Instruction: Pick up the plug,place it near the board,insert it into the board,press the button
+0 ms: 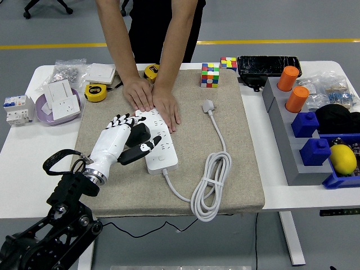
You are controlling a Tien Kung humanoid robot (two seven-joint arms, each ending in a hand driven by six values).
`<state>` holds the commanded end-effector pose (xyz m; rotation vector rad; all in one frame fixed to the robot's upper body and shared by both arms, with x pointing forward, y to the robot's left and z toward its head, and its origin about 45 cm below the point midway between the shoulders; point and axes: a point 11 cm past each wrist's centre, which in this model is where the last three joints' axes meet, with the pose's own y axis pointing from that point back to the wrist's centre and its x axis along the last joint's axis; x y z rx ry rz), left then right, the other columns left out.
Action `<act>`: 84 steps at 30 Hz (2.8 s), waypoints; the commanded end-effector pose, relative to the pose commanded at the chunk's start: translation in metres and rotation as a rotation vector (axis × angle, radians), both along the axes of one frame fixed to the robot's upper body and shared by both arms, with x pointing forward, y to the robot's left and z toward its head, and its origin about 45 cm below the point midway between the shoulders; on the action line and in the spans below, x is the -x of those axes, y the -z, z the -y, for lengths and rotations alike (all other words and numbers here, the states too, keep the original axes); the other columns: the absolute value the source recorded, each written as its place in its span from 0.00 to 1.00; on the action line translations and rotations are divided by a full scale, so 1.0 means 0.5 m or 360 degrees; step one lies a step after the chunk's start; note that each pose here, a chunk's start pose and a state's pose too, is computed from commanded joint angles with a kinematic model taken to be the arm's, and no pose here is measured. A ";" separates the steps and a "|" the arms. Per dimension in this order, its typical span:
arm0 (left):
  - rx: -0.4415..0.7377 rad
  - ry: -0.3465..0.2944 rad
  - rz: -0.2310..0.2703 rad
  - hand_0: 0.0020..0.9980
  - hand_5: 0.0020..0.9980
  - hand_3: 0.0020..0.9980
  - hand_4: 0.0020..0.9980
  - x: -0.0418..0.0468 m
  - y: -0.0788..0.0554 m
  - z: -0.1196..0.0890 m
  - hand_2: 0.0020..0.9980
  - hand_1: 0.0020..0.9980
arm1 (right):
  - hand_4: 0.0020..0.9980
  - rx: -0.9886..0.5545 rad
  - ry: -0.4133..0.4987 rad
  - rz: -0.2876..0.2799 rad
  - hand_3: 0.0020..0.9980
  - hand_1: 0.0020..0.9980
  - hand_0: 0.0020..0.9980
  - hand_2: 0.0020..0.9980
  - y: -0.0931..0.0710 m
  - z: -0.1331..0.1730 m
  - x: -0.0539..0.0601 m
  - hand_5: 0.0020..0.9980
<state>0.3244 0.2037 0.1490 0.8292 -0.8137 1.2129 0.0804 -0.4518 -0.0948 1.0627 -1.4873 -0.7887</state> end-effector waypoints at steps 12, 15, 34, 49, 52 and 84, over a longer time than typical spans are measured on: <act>-0.0093 0.0054 -0.0098 1.00 1.00 0.89 0.91 0.012 0.033 0.001 0.96 1.00 | 1.00 0.0004 -0.0001 -0.0001 0.76 0.72 0.80 0.72 -0.001 0.003 0.000 0.95; -0.0115 0.0084 -0.0111 1.00 1.00 0.88 0.91 0.012 0.038 0.007 0.96 1.00 | 1.00 0.0005 -0.0003 0.0003 0.76 0.72 0.80 0.72 -0.001 0.003 -0.001 0.94; -0.0120 0.0205 0.0024 1.00 1.00 0.88 0.93 0.004 -0.008 0.040 0.95 1.00 | 1.00 0.0011 -0.0007 -0.0010 0.76 0.72 0.80 0.72 -0.002 0.006 0.002 0.95; -0.0237 0.0312 -0.0122 0.34 0.34 0.89 0.70 0.054 -0.089 0.078 0.41 0.34 | 1.00 0.0015 0.0002 -0.0007 0.76 0.72 0.80 0.72 -0.004 0.009 0.001 0.95; -0.0267 0.0339 -0.0138 0.21 0.15 0.88 0.54 0.065 -0.094 0.078 0.19 0.11 | 1.00 0.0017 0.0003 -0.0004 0.76 0.72 0.80 0.72 -0.005 0.011 0.000 0.95; -0.0478 0.0374 -0.0426 0.15 0.05 0.89 0.46 0.063 0.003 0.073 0.15 0.06 | 1.00 0.0014 -0.0006 -0.0004 0.76 0.72 0.80 0.72 -0.004 0.009 -0.004 0.95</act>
